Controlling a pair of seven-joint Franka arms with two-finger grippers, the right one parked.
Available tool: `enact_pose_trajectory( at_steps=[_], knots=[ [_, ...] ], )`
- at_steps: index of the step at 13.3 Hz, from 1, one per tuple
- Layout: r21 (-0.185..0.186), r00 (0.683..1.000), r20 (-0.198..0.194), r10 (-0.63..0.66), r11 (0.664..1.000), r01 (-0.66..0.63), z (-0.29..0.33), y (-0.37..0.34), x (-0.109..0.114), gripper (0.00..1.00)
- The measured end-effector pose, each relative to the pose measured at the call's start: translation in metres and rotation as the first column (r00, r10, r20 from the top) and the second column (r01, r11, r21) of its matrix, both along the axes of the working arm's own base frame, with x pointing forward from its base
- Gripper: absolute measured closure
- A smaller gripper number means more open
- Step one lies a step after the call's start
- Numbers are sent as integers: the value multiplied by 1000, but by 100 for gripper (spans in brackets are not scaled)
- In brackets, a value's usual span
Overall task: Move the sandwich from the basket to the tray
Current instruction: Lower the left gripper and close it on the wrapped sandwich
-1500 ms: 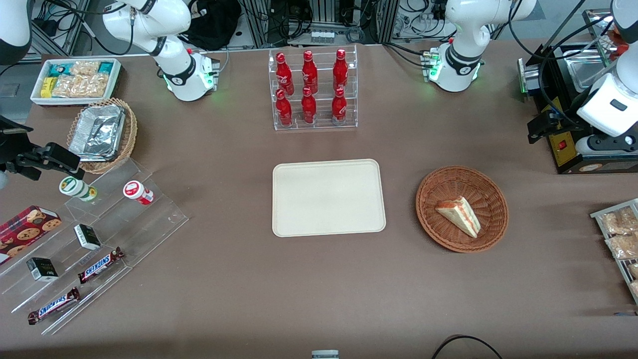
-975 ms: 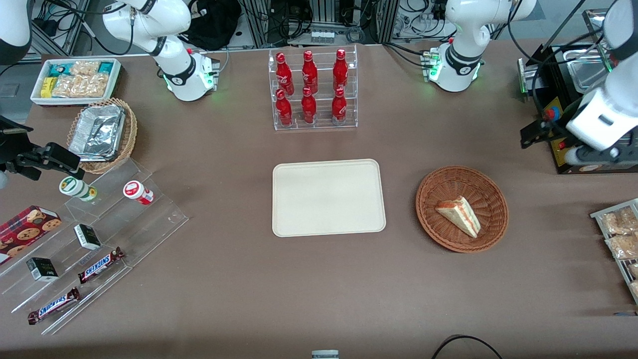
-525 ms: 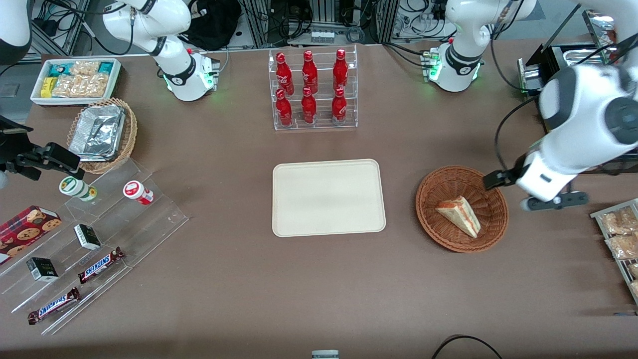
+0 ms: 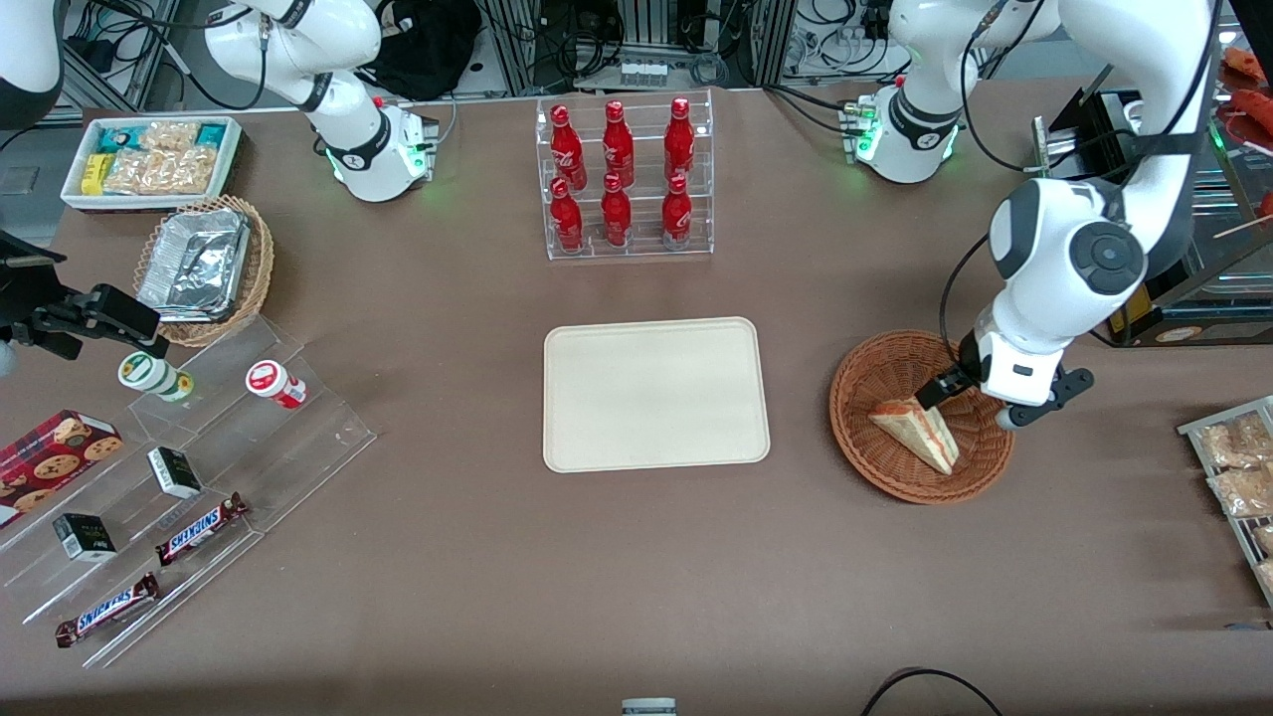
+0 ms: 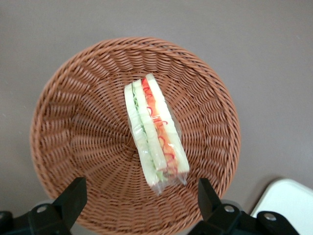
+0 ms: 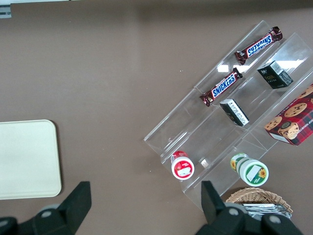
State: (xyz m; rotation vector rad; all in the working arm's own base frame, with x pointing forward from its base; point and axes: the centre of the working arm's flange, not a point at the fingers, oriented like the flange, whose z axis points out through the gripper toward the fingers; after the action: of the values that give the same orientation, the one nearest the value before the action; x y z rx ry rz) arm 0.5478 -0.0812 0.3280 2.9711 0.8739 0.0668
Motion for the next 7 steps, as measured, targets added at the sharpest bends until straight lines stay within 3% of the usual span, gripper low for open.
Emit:
enact_pose_trajectory(
  at_steps=[4,7],
  knots=[
    [-23,989,-8,146,989,-146,-31,-9,2,0],
    [-32,984,-11,177,984,-177,-42,-14,4,0]
  ],
)
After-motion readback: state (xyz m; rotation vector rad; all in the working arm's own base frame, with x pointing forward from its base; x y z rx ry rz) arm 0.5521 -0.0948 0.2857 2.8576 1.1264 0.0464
